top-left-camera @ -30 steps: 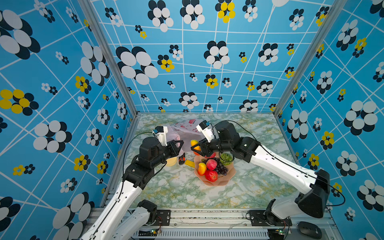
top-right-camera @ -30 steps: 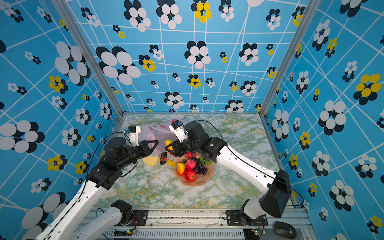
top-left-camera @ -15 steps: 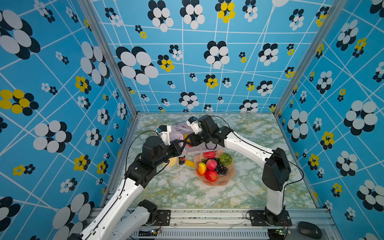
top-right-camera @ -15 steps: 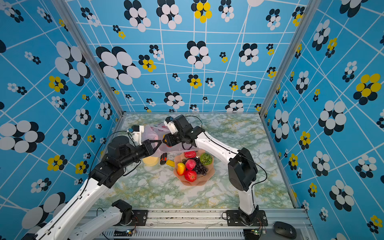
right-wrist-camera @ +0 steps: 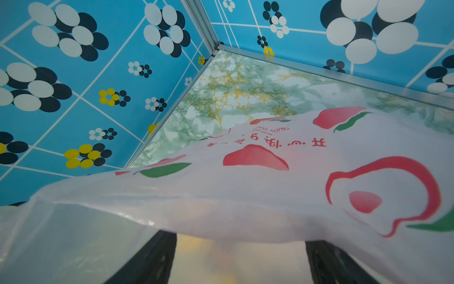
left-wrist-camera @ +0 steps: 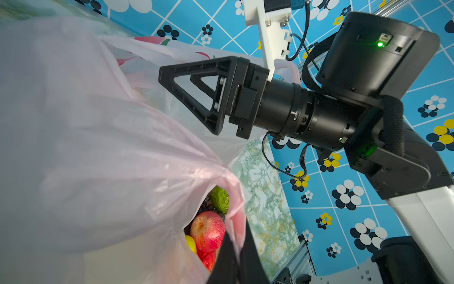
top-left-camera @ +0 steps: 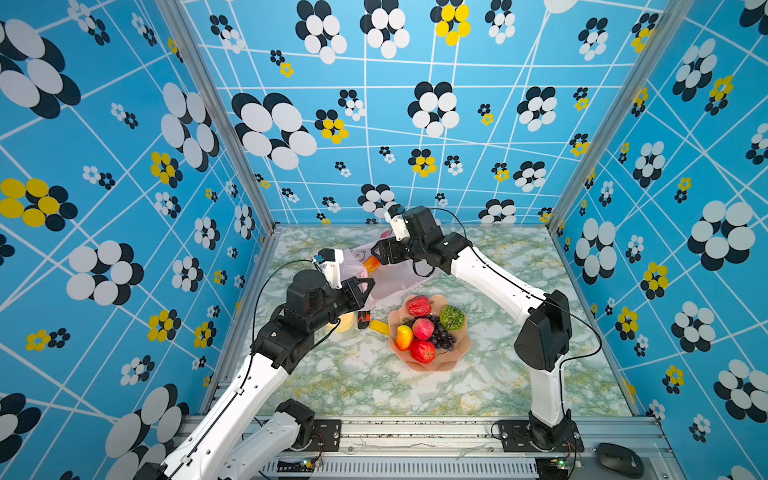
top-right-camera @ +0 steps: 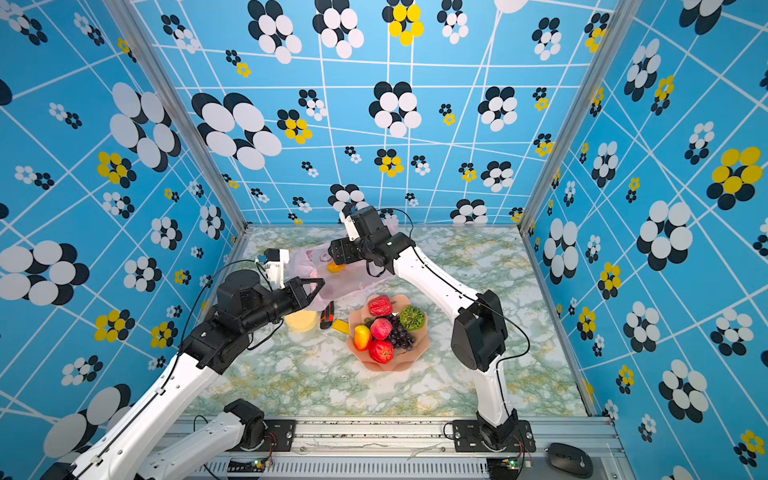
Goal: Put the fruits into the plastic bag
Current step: 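Carry the mango with the right gripper into the bag opening, then open the right gripper to drop the mango and withdraw it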
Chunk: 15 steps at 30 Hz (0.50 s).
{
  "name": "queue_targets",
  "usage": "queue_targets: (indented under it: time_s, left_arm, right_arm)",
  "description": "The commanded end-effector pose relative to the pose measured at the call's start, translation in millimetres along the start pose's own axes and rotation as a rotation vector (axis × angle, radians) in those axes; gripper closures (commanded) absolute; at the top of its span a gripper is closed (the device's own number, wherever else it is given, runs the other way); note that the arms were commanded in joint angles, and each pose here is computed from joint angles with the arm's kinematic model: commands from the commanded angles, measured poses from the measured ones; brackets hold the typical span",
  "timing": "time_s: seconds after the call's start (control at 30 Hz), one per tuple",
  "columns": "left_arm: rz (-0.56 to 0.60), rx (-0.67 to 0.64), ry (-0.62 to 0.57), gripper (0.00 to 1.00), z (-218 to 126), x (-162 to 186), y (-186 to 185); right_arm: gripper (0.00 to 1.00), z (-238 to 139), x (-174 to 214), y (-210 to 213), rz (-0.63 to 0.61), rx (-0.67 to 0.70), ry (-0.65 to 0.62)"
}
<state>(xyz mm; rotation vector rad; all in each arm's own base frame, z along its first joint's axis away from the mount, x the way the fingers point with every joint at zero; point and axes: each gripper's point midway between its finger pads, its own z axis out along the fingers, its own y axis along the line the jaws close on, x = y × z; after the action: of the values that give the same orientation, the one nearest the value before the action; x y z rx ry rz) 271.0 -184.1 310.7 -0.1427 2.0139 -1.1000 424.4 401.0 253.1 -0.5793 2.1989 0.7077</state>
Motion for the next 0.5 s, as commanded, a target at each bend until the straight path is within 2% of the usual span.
queue_targets:
  time_s: [0.0,0.37,0.47]
  left_arm:
    - [0.007,0.023,-0.030,1.00,-4,-10,-12]
    - [0.000,-0.011,-0.033,1.00,-13,-6,-6]
    - [-0.013,-0.027,-0.031,1.00,-14,-4,-1]
  right_arm:
    - [0.16,-32,-10,15,-0.034,-0.034,-0.001]
    - [0.18,-98,7,4,-0.185,-0.051,0.103]
    - [0.18,-125,4,19,-0.194,-0.151,0.074]
